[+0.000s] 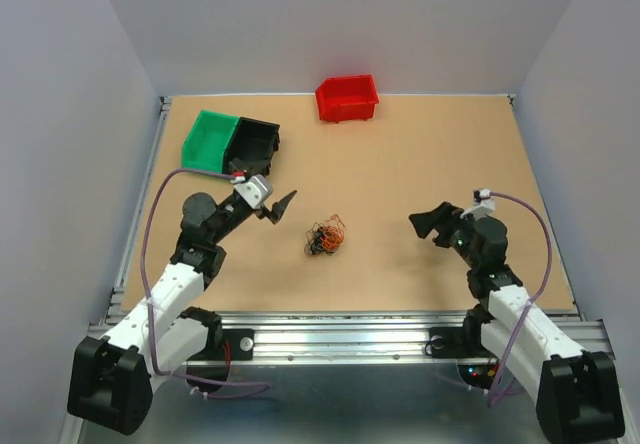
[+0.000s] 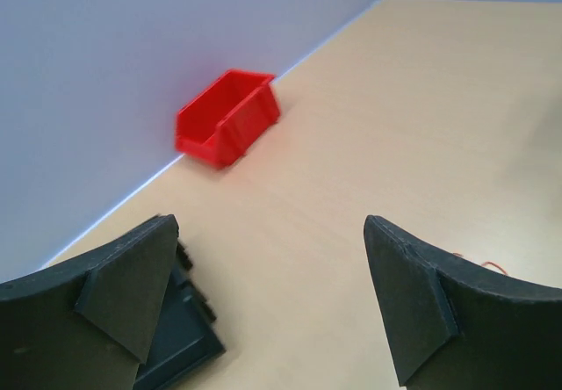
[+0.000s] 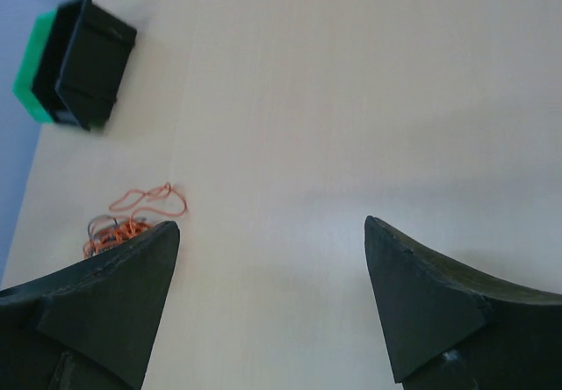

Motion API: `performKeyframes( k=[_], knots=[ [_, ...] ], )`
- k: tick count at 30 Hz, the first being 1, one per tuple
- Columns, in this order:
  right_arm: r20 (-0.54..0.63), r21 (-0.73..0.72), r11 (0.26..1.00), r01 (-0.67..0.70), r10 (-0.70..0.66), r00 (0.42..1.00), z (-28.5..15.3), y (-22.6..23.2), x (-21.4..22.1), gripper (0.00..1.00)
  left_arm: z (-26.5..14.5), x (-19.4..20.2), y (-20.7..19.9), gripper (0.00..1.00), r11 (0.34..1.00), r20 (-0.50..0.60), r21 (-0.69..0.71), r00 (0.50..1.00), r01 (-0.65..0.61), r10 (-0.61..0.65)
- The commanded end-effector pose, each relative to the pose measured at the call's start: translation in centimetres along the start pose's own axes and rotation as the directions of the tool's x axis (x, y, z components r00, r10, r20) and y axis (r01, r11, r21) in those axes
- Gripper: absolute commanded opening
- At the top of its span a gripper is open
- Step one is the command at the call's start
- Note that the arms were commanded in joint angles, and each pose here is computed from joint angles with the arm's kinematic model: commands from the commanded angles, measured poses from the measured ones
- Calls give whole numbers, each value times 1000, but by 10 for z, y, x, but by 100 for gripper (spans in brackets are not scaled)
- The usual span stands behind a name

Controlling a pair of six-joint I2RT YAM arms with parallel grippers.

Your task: Untangle the cables

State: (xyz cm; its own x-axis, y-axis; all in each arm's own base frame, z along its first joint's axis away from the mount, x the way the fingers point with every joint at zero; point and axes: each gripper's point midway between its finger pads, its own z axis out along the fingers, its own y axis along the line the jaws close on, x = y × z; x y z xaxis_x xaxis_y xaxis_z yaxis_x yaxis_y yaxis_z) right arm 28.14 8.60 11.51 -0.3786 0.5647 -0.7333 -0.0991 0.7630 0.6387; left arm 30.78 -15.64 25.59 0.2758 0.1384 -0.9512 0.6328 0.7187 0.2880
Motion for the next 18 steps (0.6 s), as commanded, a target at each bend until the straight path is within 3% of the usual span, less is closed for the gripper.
performKeyframes(
  k=[1,5,11,18],
  knots=[
    [-39,-105,984,144,-149,988,10,48,2,91,4,-10,-27,99,980,48,76,982,-184,181],
    [-114,-129,969,212,-227,967,22,67,25,90,11,5,-51,99,966,20,126,974,-225,225],
    [-180,-172,950,261,-291,940,39,93,54,74,21,26,-65,99,955,-50,176,966,-240,252],
    [-201,-299,905,302,-369,907,54,141,84,73,28,46,-75,96,945,-109,230,958,-234,264]
  ],
)
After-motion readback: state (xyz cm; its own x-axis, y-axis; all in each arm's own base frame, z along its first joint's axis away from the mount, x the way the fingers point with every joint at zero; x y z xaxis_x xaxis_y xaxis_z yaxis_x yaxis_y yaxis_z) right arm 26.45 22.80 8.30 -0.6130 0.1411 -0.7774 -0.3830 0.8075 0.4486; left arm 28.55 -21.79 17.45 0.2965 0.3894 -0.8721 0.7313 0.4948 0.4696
